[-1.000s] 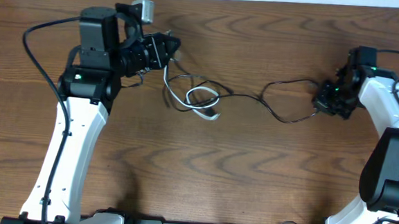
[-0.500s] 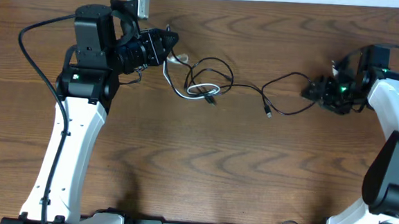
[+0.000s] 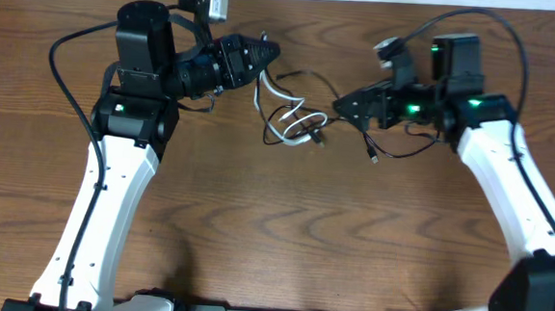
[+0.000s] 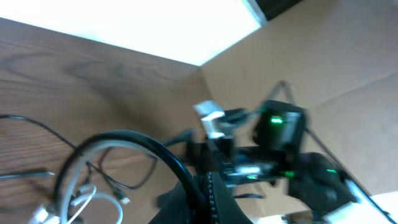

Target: Untangle cables

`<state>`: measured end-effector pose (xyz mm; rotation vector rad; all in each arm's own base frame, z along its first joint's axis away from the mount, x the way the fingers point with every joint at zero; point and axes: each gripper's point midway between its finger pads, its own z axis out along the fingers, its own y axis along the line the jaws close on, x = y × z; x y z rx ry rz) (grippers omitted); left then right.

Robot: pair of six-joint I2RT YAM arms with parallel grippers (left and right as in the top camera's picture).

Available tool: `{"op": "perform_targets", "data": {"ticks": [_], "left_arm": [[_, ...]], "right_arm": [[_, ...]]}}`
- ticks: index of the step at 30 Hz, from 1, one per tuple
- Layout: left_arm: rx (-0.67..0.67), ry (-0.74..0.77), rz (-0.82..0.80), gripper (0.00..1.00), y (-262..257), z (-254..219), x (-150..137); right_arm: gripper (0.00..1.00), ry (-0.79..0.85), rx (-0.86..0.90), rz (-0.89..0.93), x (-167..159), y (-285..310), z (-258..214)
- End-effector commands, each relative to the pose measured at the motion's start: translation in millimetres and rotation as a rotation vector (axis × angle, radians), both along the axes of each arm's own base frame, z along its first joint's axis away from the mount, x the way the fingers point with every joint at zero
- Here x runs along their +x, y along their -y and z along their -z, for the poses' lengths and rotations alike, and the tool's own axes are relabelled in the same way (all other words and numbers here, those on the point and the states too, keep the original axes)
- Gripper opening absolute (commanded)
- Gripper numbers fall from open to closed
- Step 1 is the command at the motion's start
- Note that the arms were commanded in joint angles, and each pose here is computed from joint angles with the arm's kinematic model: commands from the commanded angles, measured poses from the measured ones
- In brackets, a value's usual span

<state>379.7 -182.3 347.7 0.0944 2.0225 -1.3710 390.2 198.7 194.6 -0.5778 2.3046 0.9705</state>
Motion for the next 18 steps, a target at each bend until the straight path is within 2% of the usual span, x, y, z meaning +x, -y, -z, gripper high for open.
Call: {"op": "perform_targets", "data": {"ticks": [1,5,7,11,18], "left_arm": [[-0.11,-0.017,0.099,0.07,9.6,-31.8,-22.2],[-0.121,0.002,0.111,0.07,10.2,-38.8,-25.3],[-0.122,0.002,0.111,0.08,10.2,-38.9,-25.5],[-0.124,-0.001,0.114,0.07,10.5,-39.0,-26.0],[-0.123,-0.001,0.114,0.08,10.3,-38.9,-26.0]], "right_arm": [[0.95,-0.049,0.024,-0.021,1.7,-21.0,15.7],[0.91,-0.051,0.032,-0.059,-0.6,-40.8,23.5],[0.84,-0.029,0.029,-0.088,-3.3,-46.1,22.5],[0.76,0.021,-0.016,-0.187,-15.3,-53.4,30.4],[0.75,0.167,-0.097,-0.365,-25.1,-59.0,45.3]]}}
